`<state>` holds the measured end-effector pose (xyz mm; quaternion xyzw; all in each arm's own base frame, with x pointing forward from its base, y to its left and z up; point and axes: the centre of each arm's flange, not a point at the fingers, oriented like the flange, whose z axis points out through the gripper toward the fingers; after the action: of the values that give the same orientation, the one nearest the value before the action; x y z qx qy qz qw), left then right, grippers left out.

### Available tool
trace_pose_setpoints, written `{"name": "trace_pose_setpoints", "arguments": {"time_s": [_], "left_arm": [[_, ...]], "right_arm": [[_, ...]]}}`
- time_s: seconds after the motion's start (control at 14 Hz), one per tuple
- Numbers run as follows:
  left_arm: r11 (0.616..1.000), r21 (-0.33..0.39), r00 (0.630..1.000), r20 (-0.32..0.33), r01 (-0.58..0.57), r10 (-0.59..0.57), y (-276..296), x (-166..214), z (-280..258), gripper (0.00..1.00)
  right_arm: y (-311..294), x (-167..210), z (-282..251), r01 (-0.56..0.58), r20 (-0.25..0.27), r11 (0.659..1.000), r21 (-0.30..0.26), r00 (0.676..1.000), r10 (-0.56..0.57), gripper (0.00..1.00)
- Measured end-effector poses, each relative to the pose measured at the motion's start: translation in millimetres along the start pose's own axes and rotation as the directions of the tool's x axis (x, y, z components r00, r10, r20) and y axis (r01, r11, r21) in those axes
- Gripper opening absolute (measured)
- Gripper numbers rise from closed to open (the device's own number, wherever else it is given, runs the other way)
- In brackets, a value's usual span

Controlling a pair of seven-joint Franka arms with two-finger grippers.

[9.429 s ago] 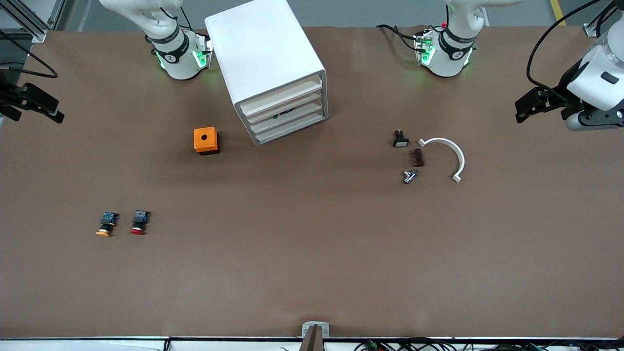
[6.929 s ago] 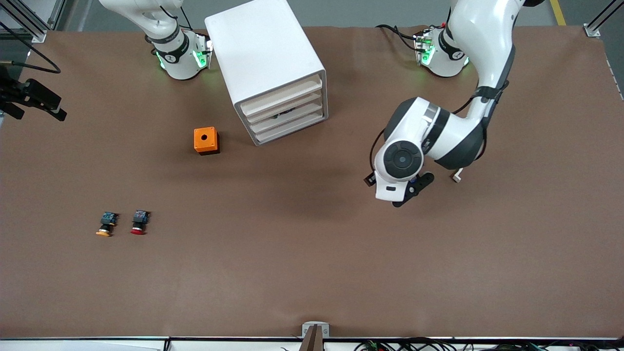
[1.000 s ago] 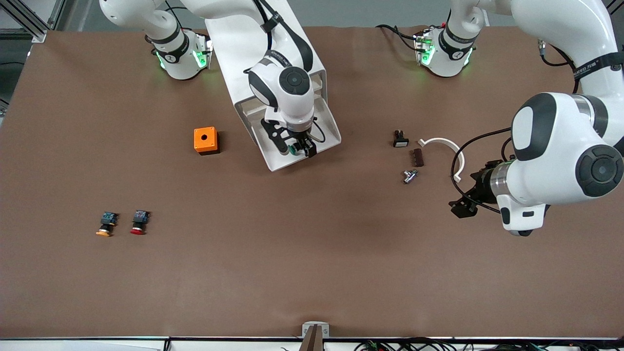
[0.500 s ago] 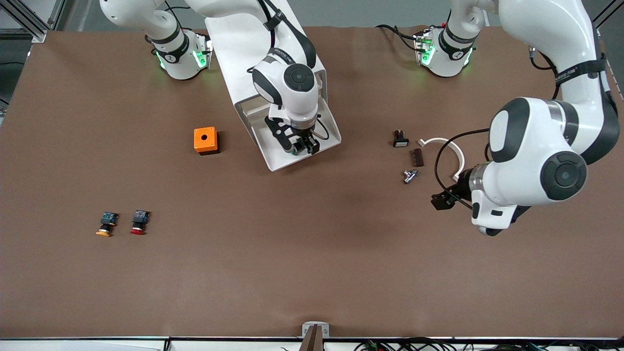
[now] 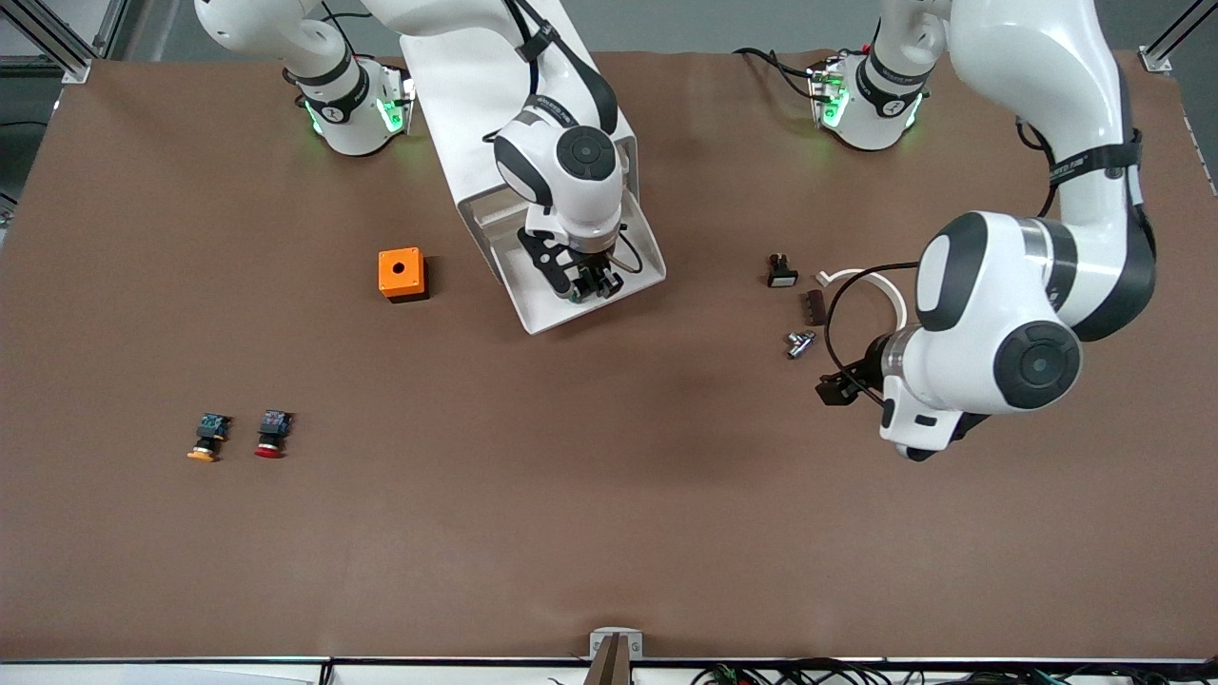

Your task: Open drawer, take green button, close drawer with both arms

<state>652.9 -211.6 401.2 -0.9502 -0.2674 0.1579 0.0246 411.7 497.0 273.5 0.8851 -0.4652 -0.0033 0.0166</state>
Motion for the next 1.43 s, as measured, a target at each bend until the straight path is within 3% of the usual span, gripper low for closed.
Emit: {"name": "trace_pose_setpoints", "arguments": {"time_s": [0.07,0.29,0.64,0.79,1.0,1.21,1.43], "left_arm": [[1.0,0.005,1.0,0.005,-0.007,0.007,5,-1,6,1.0],[0.999,0.017,0.999,0.022,-0.035,0.034,20,-9,23,1.0],[0.993,-0.054,0.995,-0.034,-0.1,0.099,64,-22,48,1.0],[0.988,-0.074,0.991,-0.04,-0.133,0.13,82,-32,60,1.0],[0.973,-0.116,0.98,-0.054,-0.198,0.193,112,-55,84,1.0],[0.952,-0.151,0.962,-0.094,-0.268,0.256,142,-79,118,1.0],[0.951,-0.139,0.958,-0.11,-0.277,0.263,173,-114,167,1.0]], "right_arm": [[0,0,0,0.0,0.0,1.0,0.0,1.0,0.0,0.41],[-4,1,-5,-0.002,0.001,1.0,0.008,1.0,0.002,0.41],[-32,28,-68,0.003,-0.009,0.999,-0.037,1.0,-0.003,0.41],[-47,63,-97,0.046,-0.002,0.999,-0.029,0.999,-0.046,0.41],[-60,131,-104,0.2,0.003,0.98,0.001,0.98,-0.2,0.41],[-66,212,-98,0.355,-0.013,0.934,0.038,0.935,-0.355,0.41],[-54,291,-66,0.483,-0.029,0.875,0.043,0.876,-0.482,0.41]]}}
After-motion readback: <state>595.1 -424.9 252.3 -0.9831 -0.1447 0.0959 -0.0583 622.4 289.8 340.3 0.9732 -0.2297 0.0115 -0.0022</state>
